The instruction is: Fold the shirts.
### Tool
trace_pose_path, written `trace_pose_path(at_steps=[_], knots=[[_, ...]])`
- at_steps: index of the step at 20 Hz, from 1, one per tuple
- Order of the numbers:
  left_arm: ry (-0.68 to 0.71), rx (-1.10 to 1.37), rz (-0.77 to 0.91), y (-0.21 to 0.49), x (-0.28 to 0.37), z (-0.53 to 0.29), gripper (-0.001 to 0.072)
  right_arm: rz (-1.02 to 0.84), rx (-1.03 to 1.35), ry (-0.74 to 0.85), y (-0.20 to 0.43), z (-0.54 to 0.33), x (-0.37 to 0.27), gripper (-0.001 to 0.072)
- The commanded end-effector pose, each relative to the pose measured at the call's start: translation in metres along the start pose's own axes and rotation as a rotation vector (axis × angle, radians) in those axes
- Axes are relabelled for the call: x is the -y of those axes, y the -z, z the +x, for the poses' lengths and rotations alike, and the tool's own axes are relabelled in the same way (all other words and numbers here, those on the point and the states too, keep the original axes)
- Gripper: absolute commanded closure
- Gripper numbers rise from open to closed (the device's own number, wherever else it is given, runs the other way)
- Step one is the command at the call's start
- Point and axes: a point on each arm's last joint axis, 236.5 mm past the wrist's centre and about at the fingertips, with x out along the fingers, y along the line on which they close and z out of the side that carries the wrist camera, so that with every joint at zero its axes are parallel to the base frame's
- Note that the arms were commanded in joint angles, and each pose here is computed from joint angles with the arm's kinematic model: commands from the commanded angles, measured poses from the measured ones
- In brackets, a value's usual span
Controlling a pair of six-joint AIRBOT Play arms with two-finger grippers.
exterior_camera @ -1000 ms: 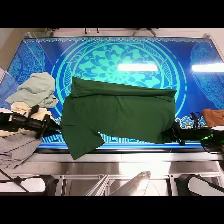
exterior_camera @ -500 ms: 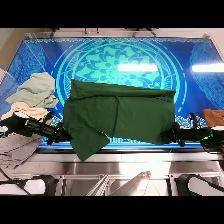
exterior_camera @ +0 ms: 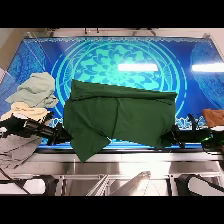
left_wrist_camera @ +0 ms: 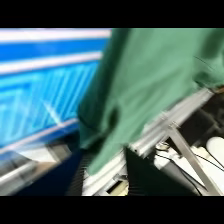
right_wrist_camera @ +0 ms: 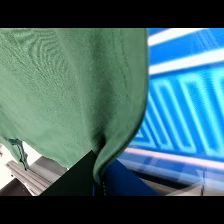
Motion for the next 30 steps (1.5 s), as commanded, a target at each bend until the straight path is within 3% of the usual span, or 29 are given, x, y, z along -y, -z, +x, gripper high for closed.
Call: trace_pose_path(at_steps=[1,3,5,7,8,9,11,16,18,23,27,30], knots=[[0.076,0.014,-0.032,0.002,0.003,-0.014,0.0427,-0.034,-0.038,0.070,0.009,-0.001,0.017,0.0692],[0.072,0.024,-0.033,0.000,0.002,-0.014,0.0427,-0.034,-0.039,0.069,0.009,-0.001,0.016,0.0678],[0.055,0.001,-0.012,0.003,0.005,-0.008,0.0427,-0.015,-0.039,0.070,0.009,-0.001,0.016,0.0413],[0.023,-0.030,0.021,0.006,0.009,0.003,0.0427,-0.002,-0.038,0.070,0.009,-0.001,0.016,0.0460],[0.005,-0.046,0.037,0.009,0.010,0.008,0.0427,0.003,-0.038,0.070,0.009,-0.001,0.016,0.0639],[-0.013,-0.059,0.050,0.011,0.009,0.012,0.0427,0.002,-0.037,0.069,0.008,-0.001,0.016,0.0643],[-0.054,-0.083,0.069,0.015,0.004,0.016,0.0427,0.001,-0.041,0.057,0.008,-0.006,0.011,0.0577],[-0.072,-0.083,0.069,0.015,-0.001,0.015,0.0427,0.067,0.004,0.102,0.016,-0.045,0.026,0.0540],[-0.066,-0.074,0.062,0.013,-0.002,0.013,0.0427,0.078,0.079,0.112,0.011,-0.058,0.029,0.0440],[0.004,-0.030,-0.018,0.010,-0.008,-0.008,0.0427,0.087,0.128,0.108,0.007,-0.053,0.033,0.0441],[0.076,0.018,-0.129,0.008,-0.015,-0.029,0.0427,0.063,0.145,-0.028,-0.002,-0.038,0.013,0.0441],[0.093,0.024,-0.149,0.010,-0.018,-0.035,0.0427,0.092,0.099,-0.044,0.001,-0.027,0.020,0.0441]])
